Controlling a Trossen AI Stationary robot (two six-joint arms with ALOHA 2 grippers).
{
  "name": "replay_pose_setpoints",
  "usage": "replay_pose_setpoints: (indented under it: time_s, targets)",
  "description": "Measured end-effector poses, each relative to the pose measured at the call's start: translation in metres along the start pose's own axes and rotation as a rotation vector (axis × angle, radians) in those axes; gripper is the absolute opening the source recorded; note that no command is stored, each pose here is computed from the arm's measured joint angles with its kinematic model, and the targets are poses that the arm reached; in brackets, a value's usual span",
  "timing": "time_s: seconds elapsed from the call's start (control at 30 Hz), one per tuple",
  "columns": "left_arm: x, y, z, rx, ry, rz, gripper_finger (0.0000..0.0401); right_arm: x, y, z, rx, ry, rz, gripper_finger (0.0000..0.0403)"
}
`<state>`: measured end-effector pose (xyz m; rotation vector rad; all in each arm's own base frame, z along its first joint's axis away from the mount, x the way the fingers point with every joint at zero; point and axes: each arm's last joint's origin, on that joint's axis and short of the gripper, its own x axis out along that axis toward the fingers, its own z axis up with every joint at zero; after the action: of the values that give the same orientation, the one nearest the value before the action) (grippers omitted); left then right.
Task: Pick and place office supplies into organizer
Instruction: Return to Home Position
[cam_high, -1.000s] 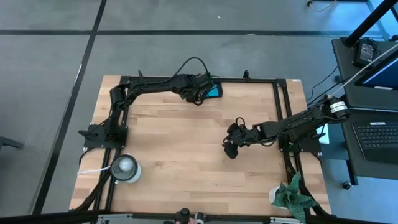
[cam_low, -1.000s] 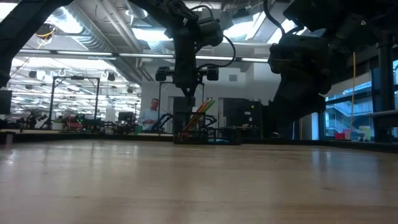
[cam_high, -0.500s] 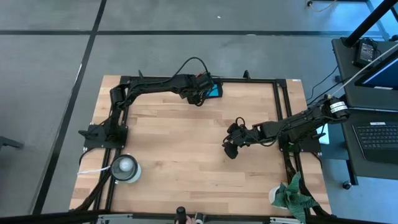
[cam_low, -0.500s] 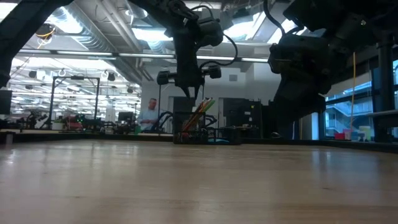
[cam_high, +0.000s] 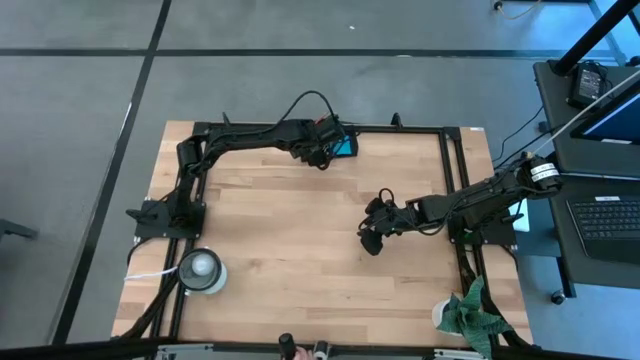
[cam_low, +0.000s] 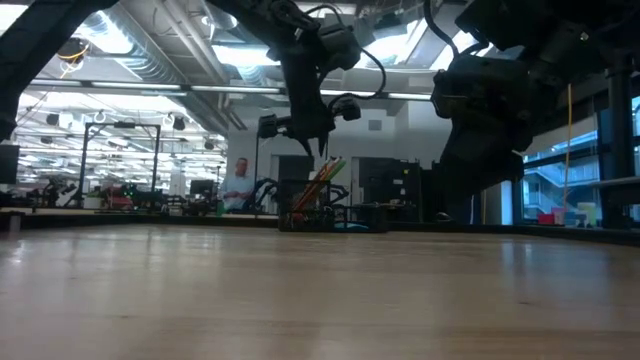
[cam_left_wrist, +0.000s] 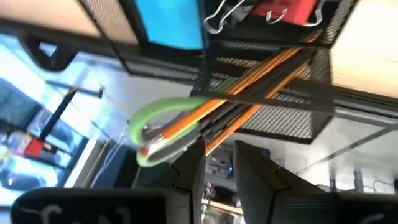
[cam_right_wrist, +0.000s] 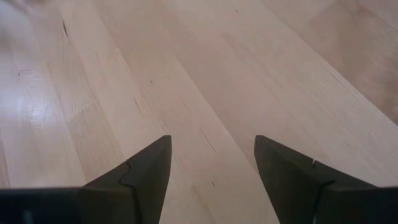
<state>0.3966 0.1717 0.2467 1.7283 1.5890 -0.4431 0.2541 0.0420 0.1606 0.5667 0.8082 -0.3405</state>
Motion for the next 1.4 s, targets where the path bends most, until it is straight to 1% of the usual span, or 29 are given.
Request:
replay_pose_setpoints:
  time_s: [0.07, 0.17, 0.23, 0.3, 0.37, 0.43, 0.6, 0.67, 0.73, 0.83, 0.87, 0.93, 0.97, 1.0, 1.07, 1.17, 1.23, 1.3, 1.4]
  targets:
    - [0.0, 0.001, -0.001, -0.018, 0.03, 0.001, 0.0077, 0.0, 0.0, 0.0, 0.0, 0.0, 0.0, 0.0232]
    - [0.0, 0.0, -0.003, -0.024, 0.104, -0.028, 0.0076, 0.0, 0.0, 0.0, 0.0, 0.0, 0.0, 0.0232]
    - [-0.002, -0.001, -0.005, -0.047, 0.12, -0.035, 0.0075, 0.0, 0.0, 0.0, 0.0, 0.0, 0.0, 0.0232]
    - [-0.005, -0.002, -0.01, -0.101, 0.123, -0.03, 0.0075, 0.0, 0.0, 0.0, 0.0, 0.0, 0.0, 0.0232]
    - [-0.011, -0.004, -0.014, -0.179, 0.101, -0.014, 0.0075, 0.0, 0.0, 0.0, 0.0, 0.0, 0.0, 0.0232]
    - [-0.019, -0.005, -0.018, -0.29, 0.044, 0.017, 0.0075, 0.0, 0.0, 0.0, -0.001, 0.0, 0.0, 0.0232]
    - [-0.051, -0.01, -0.036, -0.631, -0.165, 0.102, 0.0075, 0.0, 0.0, 0.0, -0.007, 0.0, 0.0, 0.0232]
    - [-0.065, -0.016, -0.043, -0.774, -0.29, 0.101, 0.0075, 0.0, 0.0, 0.0, -0.009, 0.0, 0.0, 0.0232]
    - [-0.077, -0.023, -0.052, -0.933, -0.464, 0.08, 0.0075, 0.0, 0.0, 0.0, -0.011, 0.0, 0.0, 0.0232]
    - [-0.093, -0.036, -0.068, -1.203, -0.76, -0.023, 0.0075, 0.0, 0.0, 0.0, -0.011, 0.0, 0.0, 0.0232]
    - [-0.097, -0.04, -0.073, -1.298, -0.833, -0.065, 0.0075, 0.0, 0.0, 0.0, -0.009, 0.0, 0.001, 0.0232]
    - [-0.102, -0.049, -0.083, -1.475, -0.93, -0.179, 0.0075, 0.0, 0.0, 0.0, -0.008, -0.003, 0.005, 0.0232]
    - [-0.103, -0.052, -0.087, -1.542, -0.957, -0.221, 0.0075, 0.0, 0.001, 0.001, -0.007, -0.005, 0.007, 0.0232]
    - [-0.105, -0.055, -0.091, -1.589, -0.982, -0.253, 0.0075, 0.0, 0.001, 0.001, -0.01, -0.005, 0.009, 0.0232]
    - [-0.108, -0.062, -0.098, -1.631, -1.074, -0.306, 0.0075, 0.0, 0.003, 0.002, -0.027, -0.018, 0.037, 0.0232]
    - [-0.116, -0.068, -0.104, -1.599, -1.32, -0.305, 0.0075, -0.001, 0.007, 0.01, -0.053, -0.063, 0.11, 0.0232]
    - [-0.122, -0.075, -0.106, -1.59, -1.43, -0.283, 0.0075, -0.004, 0.008, 0.017, -0.063, -0.088, 0.168, 0.0232]
    - [-0.124, -0.086, -0.105, -1.62, -1.461, -0.25, 0.0075, -0.009, 0.006, 0.023, -0.074, -0.106, 0.197, 0.0232]
    - [-0.129, -0.106, -0.097, -1.7, -1.458, -0.188, 0.0075, -0.019, -0.001, 0.029, -0.096, -0.146, 0.206, 0.0232]
